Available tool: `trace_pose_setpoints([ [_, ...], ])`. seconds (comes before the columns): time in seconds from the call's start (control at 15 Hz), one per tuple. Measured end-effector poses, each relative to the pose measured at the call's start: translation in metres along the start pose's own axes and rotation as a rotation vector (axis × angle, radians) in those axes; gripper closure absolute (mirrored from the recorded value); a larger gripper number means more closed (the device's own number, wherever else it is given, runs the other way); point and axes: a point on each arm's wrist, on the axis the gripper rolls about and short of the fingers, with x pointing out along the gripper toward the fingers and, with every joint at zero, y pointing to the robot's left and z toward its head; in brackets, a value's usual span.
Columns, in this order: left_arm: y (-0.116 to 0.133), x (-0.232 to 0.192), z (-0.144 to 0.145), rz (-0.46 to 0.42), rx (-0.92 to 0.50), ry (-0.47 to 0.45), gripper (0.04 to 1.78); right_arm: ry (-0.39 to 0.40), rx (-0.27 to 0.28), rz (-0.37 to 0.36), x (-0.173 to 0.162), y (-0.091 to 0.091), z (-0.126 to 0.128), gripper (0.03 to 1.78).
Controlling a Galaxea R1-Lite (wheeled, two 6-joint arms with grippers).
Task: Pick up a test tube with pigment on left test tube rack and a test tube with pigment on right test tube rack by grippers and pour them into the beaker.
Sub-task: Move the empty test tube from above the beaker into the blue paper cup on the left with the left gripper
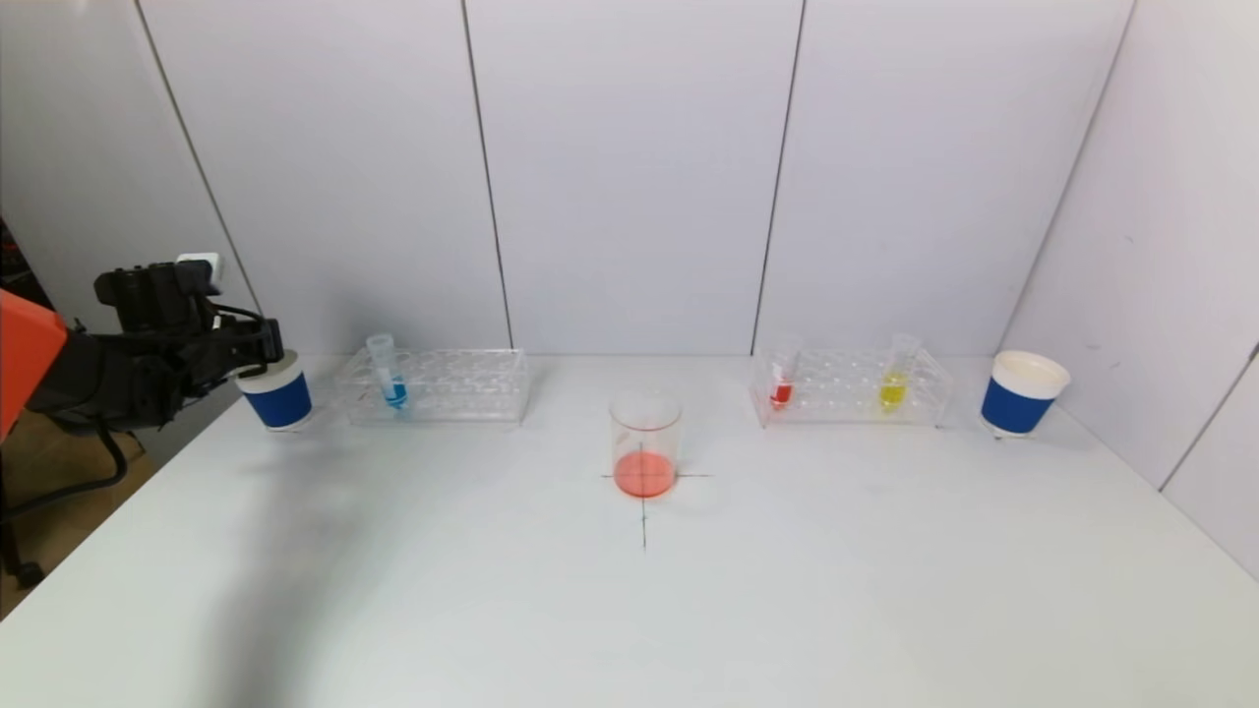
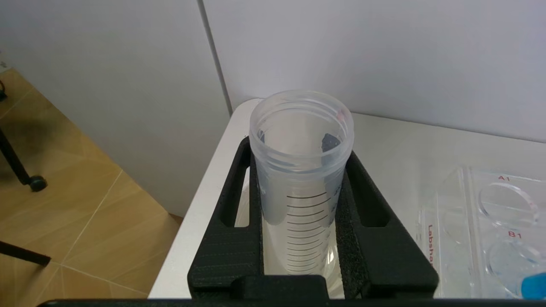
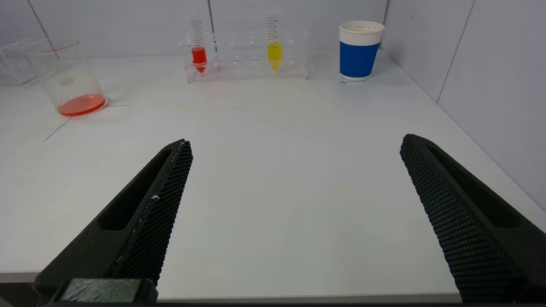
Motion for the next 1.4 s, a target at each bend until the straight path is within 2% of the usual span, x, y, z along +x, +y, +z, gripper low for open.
trace_pose_setpoints([
  [1.4,0.0024,-0.0065,0.0065,0.0,-0.002,-0.031,1.3,0.0,0.0,0.0,0.0,0.0,0.0,0.04],
])
